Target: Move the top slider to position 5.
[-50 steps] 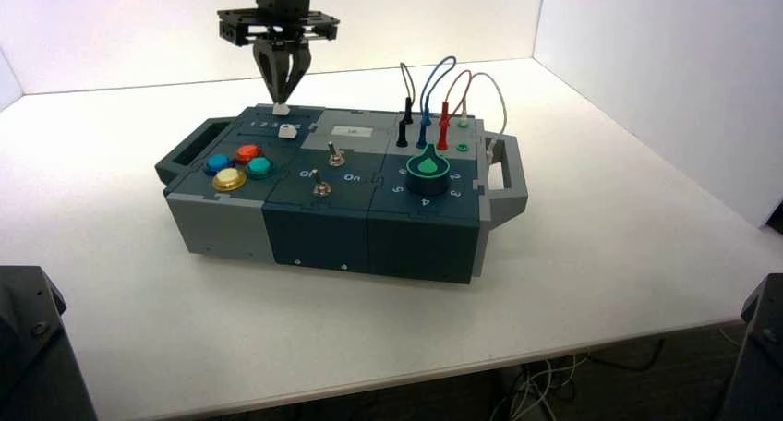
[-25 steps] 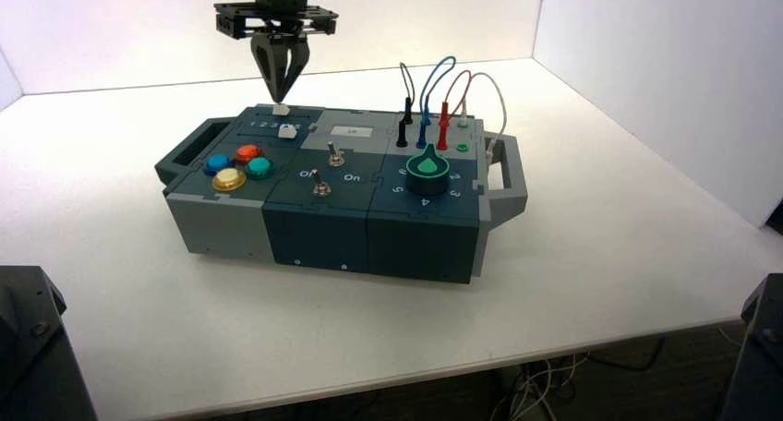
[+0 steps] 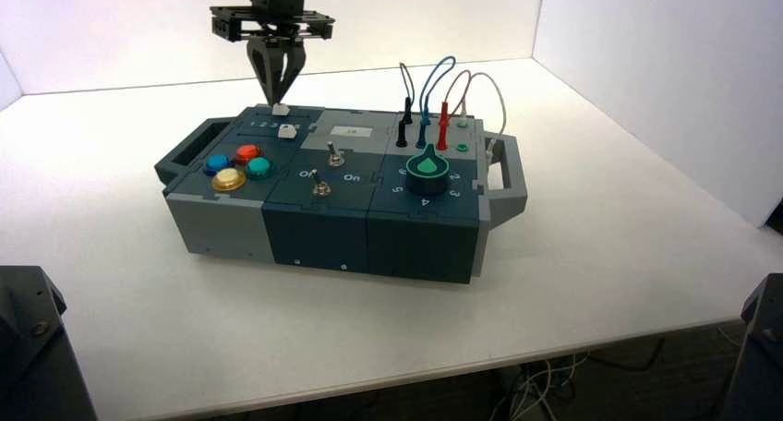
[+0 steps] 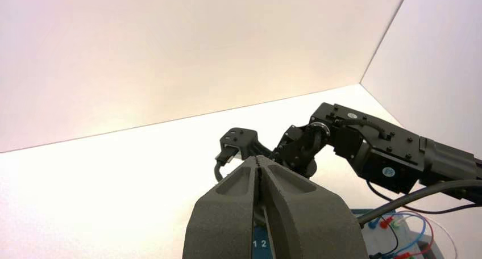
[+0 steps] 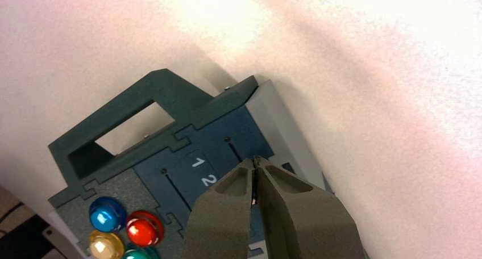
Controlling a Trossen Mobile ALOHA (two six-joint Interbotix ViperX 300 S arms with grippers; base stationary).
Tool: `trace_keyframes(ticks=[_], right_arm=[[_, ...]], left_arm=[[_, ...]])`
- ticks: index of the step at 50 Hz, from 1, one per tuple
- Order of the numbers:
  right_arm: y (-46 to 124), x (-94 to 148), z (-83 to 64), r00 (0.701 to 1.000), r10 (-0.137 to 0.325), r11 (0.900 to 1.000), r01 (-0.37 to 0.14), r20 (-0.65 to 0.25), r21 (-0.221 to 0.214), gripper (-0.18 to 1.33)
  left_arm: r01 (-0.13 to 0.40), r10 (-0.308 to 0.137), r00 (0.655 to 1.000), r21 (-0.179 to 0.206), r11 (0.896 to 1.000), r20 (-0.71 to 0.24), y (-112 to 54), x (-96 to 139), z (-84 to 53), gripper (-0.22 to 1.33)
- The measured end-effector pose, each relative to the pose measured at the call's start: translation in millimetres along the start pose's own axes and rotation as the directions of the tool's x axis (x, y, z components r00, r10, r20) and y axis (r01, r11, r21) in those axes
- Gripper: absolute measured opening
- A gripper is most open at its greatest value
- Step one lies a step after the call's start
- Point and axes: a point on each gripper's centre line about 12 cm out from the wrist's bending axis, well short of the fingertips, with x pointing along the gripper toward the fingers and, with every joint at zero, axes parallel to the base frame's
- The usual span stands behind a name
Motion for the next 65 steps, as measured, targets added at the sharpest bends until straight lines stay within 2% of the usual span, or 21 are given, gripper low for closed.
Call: trace_keyframes(ticks=[54, 65], right_arm=[[3.2, -0.1, -2.6, 1.0, 0.005, 0.9999, -0.004, -0.028, 0.012, -0.14], [1.3, 6.8, -4.0, 0.999, 0.007, 0.9999, -0.006, -0.041, 0.016, -0.14]], left_arm=[[-0.006, 0.006, 1.0, 0.015, 1.0, 0.001, 0.7, -0.4, 0.2, -0.16], [-0.009, 0.009, 1.0, 0.022, 1.0, 0.003, 1.0, -0.4, 1.2, -0.16]])
